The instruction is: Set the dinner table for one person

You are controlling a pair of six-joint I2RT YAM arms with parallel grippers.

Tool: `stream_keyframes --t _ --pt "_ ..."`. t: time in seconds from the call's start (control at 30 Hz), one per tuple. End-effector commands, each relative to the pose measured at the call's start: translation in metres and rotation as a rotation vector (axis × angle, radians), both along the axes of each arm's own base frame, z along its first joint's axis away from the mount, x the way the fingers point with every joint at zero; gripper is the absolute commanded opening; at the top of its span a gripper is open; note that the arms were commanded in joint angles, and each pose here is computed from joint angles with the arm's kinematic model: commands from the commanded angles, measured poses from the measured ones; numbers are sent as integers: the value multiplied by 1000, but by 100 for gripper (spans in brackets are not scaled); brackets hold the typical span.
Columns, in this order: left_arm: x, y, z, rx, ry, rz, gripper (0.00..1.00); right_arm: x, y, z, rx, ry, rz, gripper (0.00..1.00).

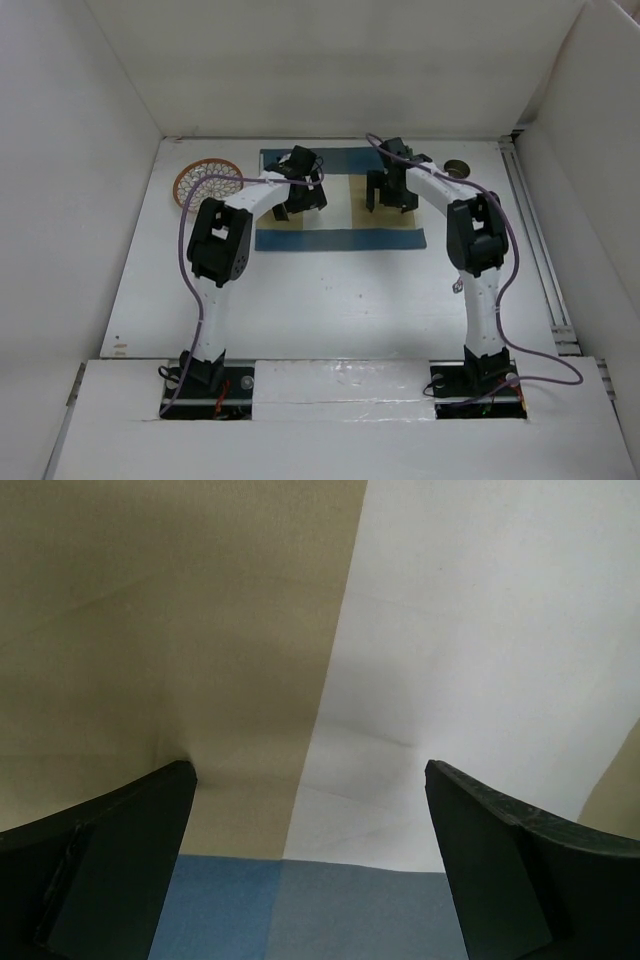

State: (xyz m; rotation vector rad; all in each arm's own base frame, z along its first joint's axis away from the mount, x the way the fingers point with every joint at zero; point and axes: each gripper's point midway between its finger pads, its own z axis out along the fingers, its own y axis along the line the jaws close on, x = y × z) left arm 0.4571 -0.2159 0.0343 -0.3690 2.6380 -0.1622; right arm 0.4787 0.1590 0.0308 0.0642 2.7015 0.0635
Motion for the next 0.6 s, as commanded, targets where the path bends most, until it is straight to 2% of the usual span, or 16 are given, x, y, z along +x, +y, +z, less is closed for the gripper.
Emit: stream_keyframes --t 0.0,0.17,0.3,0.4,0.57 --pt "-27 11 -5 37 44 6 99 -30 -4 -16 -51 79 7 100" --pt "-51 8 -16 56 72 -31 99 -61 -2 -24 -31 82 1 100" --pt "-57 2 -18 53 46 -49 99 -77 -9 -26 -29 84 -35 100" --pt "-60 -2 -20 54 55 -50 99 -75 -8 -23 -11 42 -35 100" --pt "-68 -15 -11 27 38 -65 99 -67 -8 -31 -14 65 -32 100"
